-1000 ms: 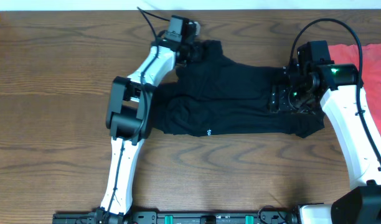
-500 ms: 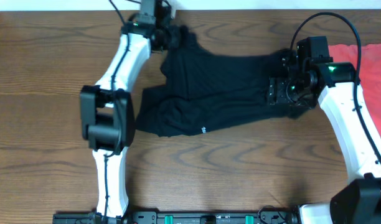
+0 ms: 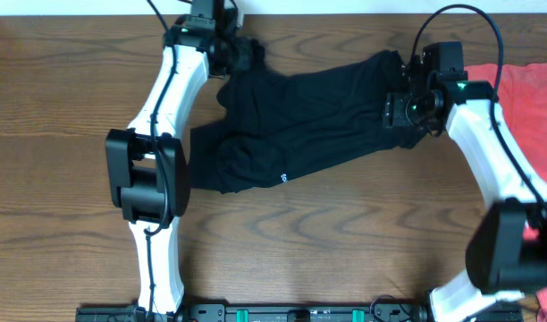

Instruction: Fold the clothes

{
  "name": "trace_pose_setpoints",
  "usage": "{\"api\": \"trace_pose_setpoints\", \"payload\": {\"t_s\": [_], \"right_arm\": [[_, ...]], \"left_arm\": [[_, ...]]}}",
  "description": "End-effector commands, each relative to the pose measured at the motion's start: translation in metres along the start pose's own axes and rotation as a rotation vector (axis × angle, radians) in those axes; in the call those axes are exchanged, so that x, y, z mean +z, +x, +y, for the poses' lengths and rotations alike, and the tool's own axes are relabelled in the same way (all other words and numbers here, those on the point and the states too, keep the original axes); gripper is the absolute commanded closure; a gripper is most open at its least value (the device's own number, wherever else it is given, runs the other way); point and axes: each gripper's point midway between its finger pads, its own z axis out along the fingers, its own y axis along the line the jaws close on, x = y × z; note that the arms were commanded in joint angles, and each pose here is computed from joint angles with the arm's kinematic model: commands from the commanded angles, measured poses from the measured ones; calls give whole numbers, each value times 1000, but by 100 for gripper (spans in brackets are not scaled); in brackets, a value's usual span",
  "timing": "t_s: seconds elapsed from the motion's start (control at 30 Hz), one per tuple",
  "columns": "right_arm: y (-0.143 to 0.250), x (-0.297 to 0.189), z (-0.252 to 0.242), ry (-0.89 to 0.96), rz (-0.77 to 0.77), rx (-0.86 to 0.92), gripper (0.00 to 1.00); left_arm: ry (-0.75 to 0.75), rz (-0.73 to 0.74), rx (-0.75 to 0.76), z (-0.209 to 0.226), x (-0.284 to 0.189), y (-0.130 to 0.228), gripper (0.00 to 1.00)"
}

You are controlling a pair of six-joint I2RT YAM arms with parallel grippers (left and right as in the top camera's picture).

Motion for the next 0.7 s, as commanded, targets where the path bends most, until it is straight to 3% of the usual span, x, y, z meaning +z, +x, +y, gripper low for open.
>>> {"api": "trace_pose_setpoints", "payload": {"t_s": [0.0, 0.13, 0.27, 0.33, 0.4, 0.6, 0.67], "right_arm": [[-8, 30, -17, 18, 31, -26, 26], [-25, 64, -31, 30, 68, -18, 50], [-47, 80, -42, 54, 82, -51, 31], [-65, 80, -44, 68, 53, -76, 28], [-85, 74, -44, 79, 4, -88, 19], [-139, 48, -47, 107, -162, -93, 16], [-144, 48, -52, 110, -183, -86, 22]], "left_arm": [[11, 23, 58, -19, 3, 9, 94], [27, 41, 87, -38, 7, 17, 94], [39, 54, 111, -53, 10, 24, 94], [44, 59, 120, -59, 11, 26, 94], [47, 63, 125, -62, 12, 28, 94], [49, 67, 129, -65, 12, 30, 94], [48, 69, 129, -65, 12, 30, 94]]}}
